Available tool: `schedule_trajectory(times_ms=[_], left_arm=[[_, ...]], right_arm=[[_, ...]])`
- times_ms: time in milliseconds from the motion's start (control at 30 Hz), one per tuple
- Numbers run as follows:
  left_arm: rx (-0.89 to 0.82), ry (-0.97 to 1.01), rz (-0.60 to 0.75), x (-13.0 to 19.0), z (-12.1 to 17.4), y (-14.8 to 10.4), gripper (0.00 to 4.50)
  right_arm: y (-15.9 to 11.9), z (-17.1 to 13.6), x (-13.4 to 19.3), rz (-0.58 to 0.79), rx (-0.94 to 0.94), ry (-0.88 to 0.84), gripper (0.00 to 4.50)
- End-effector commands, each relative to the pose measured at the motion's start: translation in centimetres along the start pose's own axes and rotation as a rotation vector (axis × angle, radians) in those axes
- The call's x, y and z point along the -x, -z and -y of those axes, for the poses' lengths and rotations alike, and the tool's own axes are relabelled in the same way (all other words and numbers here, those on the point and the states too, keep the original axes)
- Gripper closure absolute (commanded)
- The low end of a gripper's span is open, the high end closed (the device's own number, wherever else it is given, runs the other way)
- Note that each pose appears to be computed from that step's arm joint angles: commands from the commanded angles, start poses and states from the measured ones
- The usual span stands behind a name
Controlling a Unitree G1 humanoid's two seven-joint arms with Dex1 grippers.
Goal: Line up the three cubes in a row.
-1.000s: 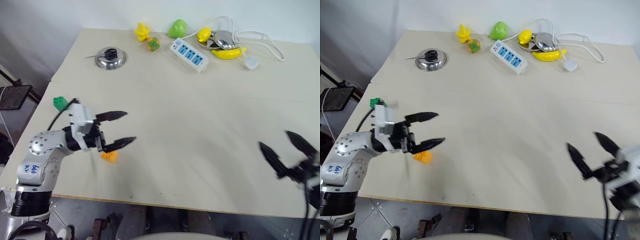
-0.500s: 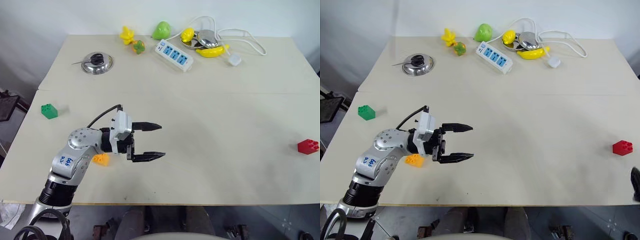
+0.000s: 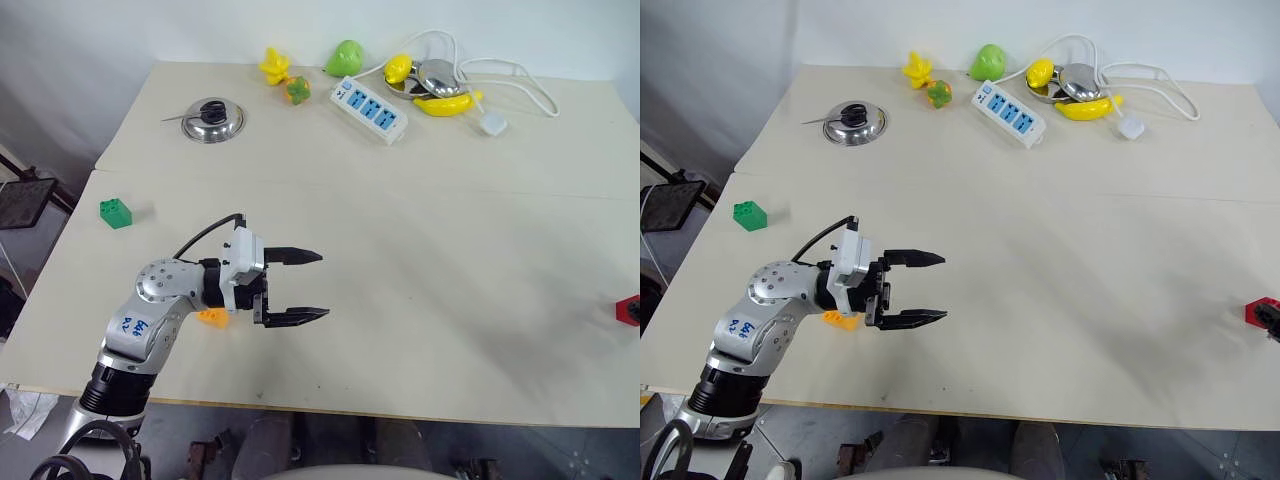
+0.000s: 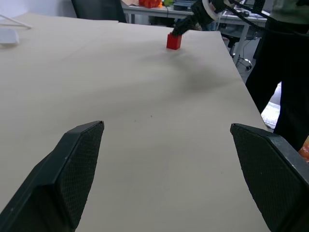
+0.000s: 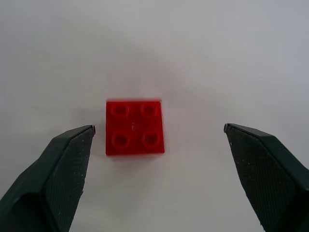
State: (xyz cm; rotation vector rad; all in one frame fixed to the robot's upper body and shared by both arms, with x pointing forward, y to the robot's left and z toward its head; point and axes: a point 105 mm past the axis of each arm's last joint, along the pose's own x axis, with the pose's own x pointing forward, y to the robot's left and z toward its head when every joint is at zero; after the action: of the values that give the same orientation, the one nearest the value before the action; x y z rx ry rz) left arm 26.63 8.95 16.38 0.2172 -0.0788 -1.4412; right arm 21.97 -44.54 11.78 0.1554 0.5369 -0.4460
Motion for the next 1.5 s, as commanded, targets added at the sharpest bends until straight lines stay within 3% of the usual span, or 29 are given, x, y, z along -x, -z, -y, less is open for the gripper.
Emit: schedule_trajectory(times_ms=[33, 67, 167, 333, 467, 567, 667, 800, 1000, 1333, 1500], left_arm=[[-0.067, -0.013, 0.004, 0.4, 0.0, -1.1, 0.0], [-0.07, -0.016, 0.004, 0.4, 0.0, -1.1, 0.0], [-0.072, -0.023, 0.004, 0.4, -0.1, -1.1, 0.0], [-0.068, -0.043, 0.001, 0.8, -0.1, -0.9, 0.0], [-0.06, -0.067, -0.006, 1.4, -0.4, -0.5, 0.0], [-0.058, -0.08, -0.02, 2.2, -0.5, -0.2, 0.0], [-0.052, -0.092, -0.027, 2.8, -0.7, 0.0, 0.0], [-0.033, -0.118, -0.016, 3.4, -1.0, 0.1, 0.0], [-0.008, -0.12, -0.034, 4.6, -0.4, 0.8, 0.0], [-0.008, -0.146, -0.066, 6.0, -0.5, 1.1, 0.0], [-0.029, -0.211, -0.053, 6.8, -1.0, 0.9, 0.0]], right_arm=[[-0.8, 0.1, -0.2, 0.018, 0.027, 0.003, 0.38], [-0.8, -0.1, -0.3, 0.021, 0.033, -0.006, 0.54], [-0.9, -0.8, -0.4, 0.032, 0.046, -0.046, 1.57], [-1.7, -3.8, 0.3, 0.094, 0.163, -0.234, 3.04], [-2.6, -7.3, 1.3, 0.11, 0.326, -0.433, 3.04], [-3.9, -13.2, 3.6, 0.202, 0.582, -0.747, 3.04], [-2.4, -17.9, 5.4, 0.205, 0.879, -1.03, 3.04], [-0.3, -21.5, 5.6, 0.151, 1.162, -1.23, 3.04], [0.1, -26.3, 4.4, 0.158, 1.288, -1.385, 3.04], [-0.2, -28.6, 2.1, 0.141, 1.404, -1.427, 3.04], [-1.4, -28.9, 3.1, 0.22, 1.373, -1.479, 1.51]])
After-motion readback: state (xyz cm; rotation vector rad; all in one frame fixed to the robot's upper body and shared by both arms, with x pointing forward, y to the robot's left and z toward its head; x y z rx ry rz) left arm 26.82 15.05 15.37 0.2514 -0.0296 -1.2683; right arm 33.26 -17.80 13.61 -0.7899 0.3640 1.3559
